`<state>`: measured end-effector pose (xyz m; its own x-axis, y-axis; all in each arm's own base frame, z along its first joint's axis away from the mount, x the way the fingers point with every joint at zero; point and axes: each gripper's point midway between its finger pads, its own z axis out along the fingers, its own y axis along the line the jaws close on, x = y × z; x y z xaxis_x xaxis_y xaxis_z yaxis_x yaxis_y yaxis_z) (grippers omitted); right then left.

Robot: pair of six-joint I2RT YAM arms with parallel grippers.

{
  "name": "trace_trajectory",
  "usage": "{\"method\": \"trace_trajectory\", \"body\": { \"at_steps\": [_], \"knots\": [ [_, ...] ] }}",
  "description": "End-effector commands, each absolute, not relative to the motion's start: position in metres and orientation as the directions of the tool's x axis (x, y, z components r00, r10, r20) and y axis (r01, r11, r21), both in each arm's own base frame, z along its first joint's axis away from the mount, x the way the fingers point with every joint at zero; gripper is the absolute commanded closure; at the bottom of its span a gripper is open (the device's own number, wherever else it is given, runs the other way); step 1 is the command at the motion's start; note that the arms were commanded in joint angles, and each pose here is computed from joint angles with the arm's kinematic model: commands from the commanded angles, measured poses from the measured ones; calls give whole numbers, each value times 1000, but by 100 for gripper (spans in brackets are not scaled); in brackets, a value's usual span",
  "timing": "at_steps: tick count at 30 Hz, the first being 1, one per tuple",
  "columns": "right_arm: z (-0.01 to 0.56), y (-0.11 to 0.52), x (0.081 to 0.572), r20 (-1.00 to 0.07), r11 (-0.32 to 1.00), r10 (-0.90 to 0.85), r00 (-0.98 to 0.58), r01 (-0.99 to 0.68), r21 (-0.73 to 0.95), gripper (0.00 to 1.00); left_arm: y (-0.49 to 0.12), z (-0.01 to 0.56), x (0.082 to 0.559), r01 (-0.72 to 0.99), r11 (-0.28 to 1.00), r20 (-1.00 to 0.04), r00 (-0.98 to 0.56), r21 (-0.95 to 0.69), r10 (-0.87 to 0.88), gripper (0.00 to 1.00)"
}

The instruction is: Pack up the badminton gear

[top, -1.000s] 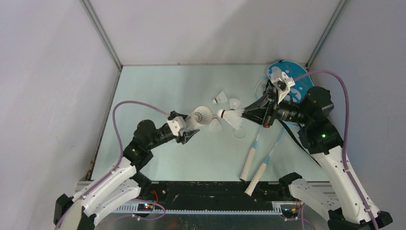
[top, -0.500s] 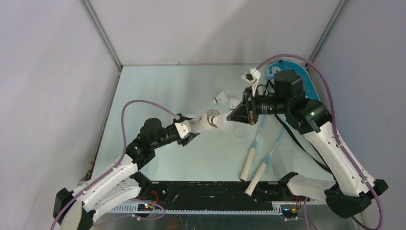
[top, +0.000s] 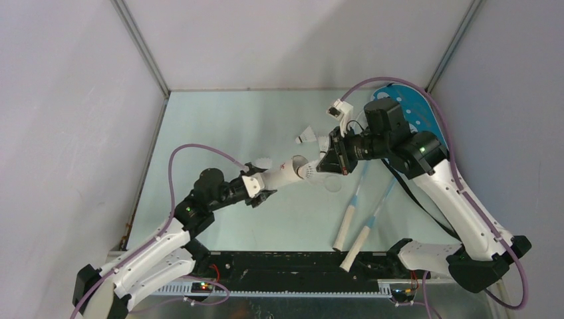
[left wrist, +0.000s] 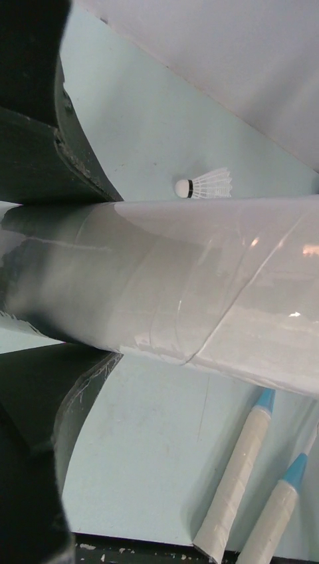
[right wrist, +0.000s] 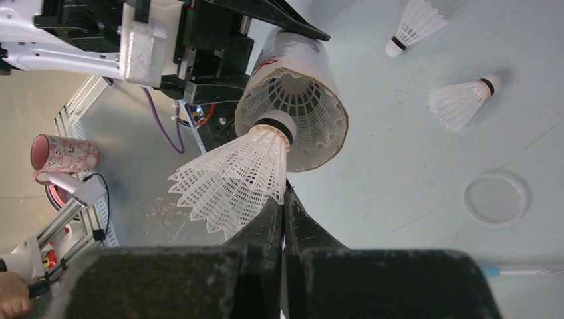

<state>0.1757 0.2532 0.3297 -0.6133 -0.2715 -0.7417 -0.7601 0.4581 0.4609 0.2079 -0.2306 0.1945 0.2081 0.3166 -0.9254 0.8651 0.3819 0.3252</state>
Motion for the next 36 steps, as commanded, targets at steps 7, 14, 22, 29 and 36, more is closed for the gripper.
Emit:
{"method": "trace_trajectory", "body": {
  "at_steps": [7, 14, 22, 29, 36],
  "knots": [
    [329, 283, 185, -776, 427, -329, -538, -818, 386, 100, -238, 208, 197, 875, 343, -930, 260, 340, 259, 34],
    [315, 297, 194, -766, 451, -346, -542, -812, 371, 100, -238, 214, 188, 872, 330, -929, 305, 360, 209, 35],
    [317, 317, 200, -807, 473, -331, -490, -826, 308, 100, -238, 214, 189, 870, 335, -929, 305, 361, 210, 35],
    [305, 324, 206, -811, 498, -313, -495, -812, 303, 100, -238, 214, 187, 871, 334, -930, 310, 361, 198, 35],
    [302, 331, 207, -821, 486, -310, -479, -822, 296, 94, -234, 216, 182, 869, 348, -935, 308, 352, 175, 35]
  ]
}}
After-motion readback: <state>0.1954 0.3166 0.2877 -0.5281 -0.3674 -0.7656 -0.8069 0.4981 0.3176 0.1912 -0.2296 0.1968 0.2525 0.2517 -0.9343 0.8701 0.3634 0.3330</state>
